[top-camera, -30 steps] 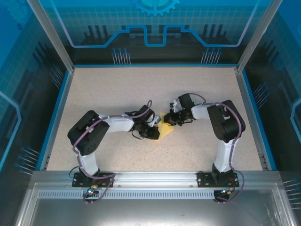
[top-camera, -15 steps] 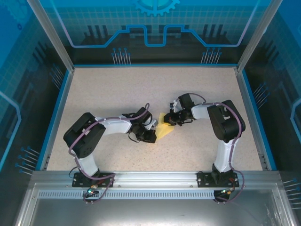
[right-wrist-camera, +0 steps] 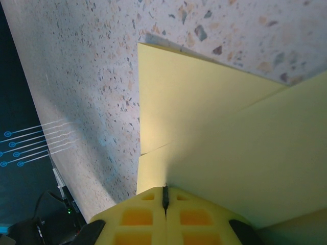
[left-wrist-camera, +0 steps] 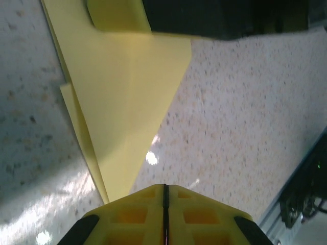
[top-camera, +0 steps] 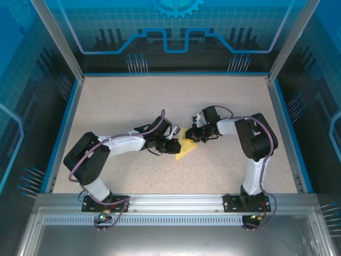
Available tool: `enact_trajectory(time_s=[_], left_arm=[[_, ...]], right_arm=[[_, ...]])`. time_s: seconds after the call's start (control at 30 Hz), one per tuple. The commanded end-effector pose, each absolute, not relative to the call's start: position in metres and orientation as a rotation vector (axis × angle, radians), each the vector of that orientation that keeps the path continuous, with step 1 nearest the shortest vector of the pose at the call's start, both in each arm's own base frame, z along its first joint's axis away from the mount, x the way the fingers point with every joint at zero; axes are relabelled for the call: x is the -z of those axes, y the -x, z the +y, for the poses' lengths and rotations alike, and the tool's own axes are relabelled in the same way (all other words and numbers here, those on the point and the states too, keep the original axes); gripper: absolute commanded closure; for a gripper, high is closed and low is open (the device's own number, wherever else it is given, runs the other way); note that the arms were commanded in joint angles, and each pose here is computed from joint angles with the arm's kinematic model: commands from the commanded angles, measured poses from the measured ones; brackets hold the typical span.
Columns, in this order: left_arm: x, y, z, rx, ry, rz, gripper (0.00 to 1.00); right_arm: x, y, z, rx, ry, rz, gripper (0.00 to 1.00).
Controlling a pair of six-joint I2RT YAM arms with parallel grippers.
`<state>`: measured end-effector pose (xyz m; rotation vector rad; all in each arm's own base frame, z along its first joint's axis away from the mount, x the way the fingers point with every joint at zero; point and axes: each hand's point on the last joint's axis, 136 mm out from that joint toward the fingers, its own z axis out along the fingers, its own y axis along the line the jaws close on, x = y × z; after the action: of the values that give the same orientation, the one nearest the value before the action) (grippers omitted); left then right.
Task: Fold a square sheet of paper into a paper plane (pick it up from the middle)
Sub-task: Fourth fold the wing at the center of the table.
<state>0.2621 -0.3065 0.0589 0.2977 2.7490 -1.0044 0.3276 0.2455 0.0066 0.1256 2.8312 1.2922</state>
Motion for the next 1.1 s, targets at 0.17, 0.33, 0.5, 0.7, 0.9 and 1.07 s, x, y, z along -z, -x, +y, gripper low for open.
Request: enact_trajectory(time_s=[0.17, 0.33, 0.5, 0.7, 0.9, 1.07], left_arm=[[-0.030, -0.275, -0.311, 0.971, -0.149, 2.797, 0.95], [-0.017, -0.254, -0.305, 0.991, -0.153, 2.856, 0.95], [-0.001, -0.240, -0.294, 0.935, -0.154, 2.913, 0.99], [0.005, -0.238, -0.287, 0.896, -0.142, 2.914, 1.00], [0.007, -0.240, -0.286, 0.888, -0.141, 2.903, 1.00], [0.006, -0.241, -0.285, 0.882, -0.146, 2.895, 1.00]], right_arm=[[0.072, -0.277, 0.198, -0.925, -0.362, 3.139, 1.00], [0.063, -0.286, 0.204, -0.977, -0.331, 3.093, 1.00], [0.034, -0.305, 0.217, -1.066, -0.232, 2.980, 1.00], [-0.019, -0.320, 0.234, -1.105, -0.066, 2.866, 1.00], [-0.028, -0.282, 0.256, -1.125, -0.051, 2.882, 1.00], [-0.020, -0.271, 0.255, -1.079, -0.078, 2.932, 1.00]])
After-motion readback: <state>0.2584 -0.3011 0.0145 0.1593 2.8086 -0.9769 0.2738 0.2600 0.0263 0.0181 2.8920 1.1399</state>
